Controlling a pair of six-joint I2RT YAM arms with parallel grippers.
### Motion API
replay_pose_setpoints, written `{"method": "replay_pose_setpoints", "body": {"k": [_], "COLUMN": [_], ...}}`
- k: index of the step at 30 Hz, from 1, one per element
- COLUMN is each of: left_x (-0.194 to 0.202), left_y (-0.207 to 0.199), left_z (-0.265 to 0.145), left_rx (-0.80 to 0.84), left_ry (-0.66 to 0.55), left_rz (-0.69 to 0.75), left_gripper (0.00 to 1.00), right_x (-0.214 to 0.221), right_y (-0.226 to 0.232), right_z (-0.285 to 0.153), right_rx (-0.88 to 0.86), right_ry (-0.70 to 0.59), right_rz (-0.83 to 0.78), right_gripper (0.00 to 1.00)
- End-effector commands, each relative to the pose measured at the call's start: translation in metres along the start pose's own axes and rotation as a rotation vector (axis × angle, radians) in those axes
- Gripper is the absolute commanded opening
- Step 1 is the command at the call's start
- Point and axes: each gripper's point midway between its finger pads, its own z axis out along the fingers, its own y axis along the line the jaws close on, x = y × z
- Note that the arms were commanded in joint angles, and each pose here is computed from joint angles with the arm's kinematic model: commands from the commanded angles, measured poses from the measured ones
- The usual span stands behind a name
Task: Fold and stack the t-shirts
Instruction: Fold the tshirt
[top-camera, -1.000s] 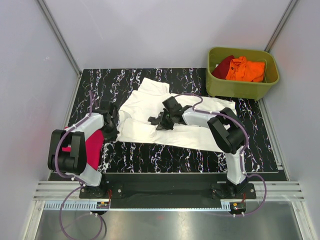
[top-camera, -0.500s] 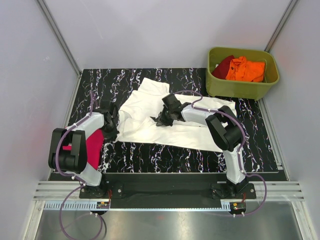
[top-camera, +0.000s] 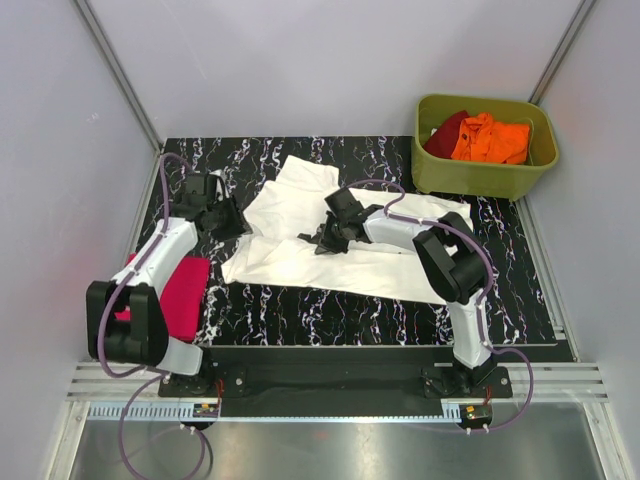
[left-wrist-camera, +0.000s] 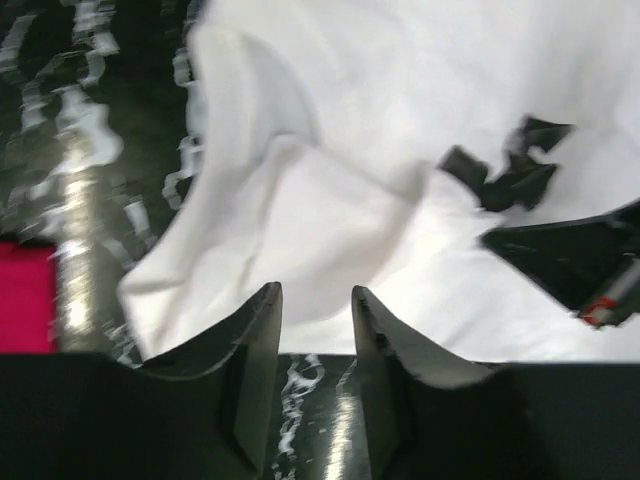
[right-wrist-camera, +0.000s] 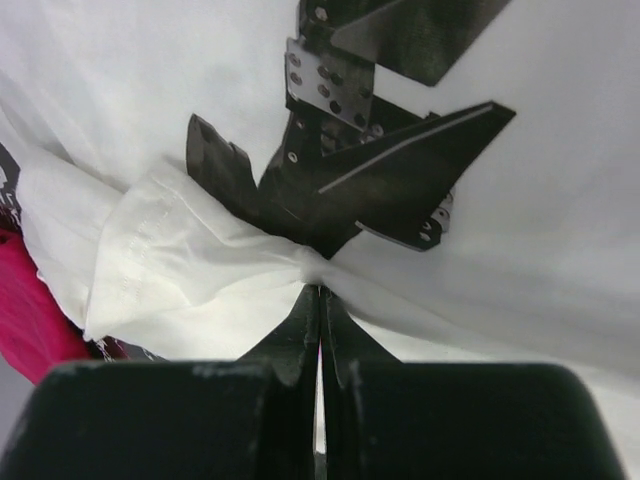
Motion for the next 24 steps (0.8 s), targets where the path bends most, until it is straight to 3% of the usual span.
{"method": "replay_pose_setpoints", "body": {"k": [1,4,12,15,18,24], "left_x": [-0.003,-0.005,0.012,0.007,-0.011,0.006], "left_y": [-0.063,-0.092,-0.103,-0.095,-0.100,-0.102], "left_z": [0.026,0.050,0.089,0.082,0.044,0.041], "left_rx": [0.321,0.343,0.219,0.133,0.126,0.177], "left_ry": [0.082,0.146,0.243,0.186,0.033,0.117], "left_rz": [0.037,0.103,0.113,0.156,0.214,0.274], "left_gripper": [0.45,0.49,0.54,0.55,0.67,0.73], "right_x": [-0.005,-0.003,0.001,-0.001,-0.003,-0.008], "right_y": [0.002,0.005,0.000,-0.004,0.002,0.014], "right_z": [-0.025,-0.030,-0.034,-0.031,-0.031,-0.041], "right_rx": [0.017,0.014,0.003,-0.002,-0.030,-0.081], "right_ry": [-0.014,-0.002,0.017,0.025,0.039,0.034], "right_rz": [-0.029,-0.037,-0.035,-0.032,-0.076,-0.140], "right_gripper": [0.00,0.00,0.00,0.00,0.00,0.09]}}
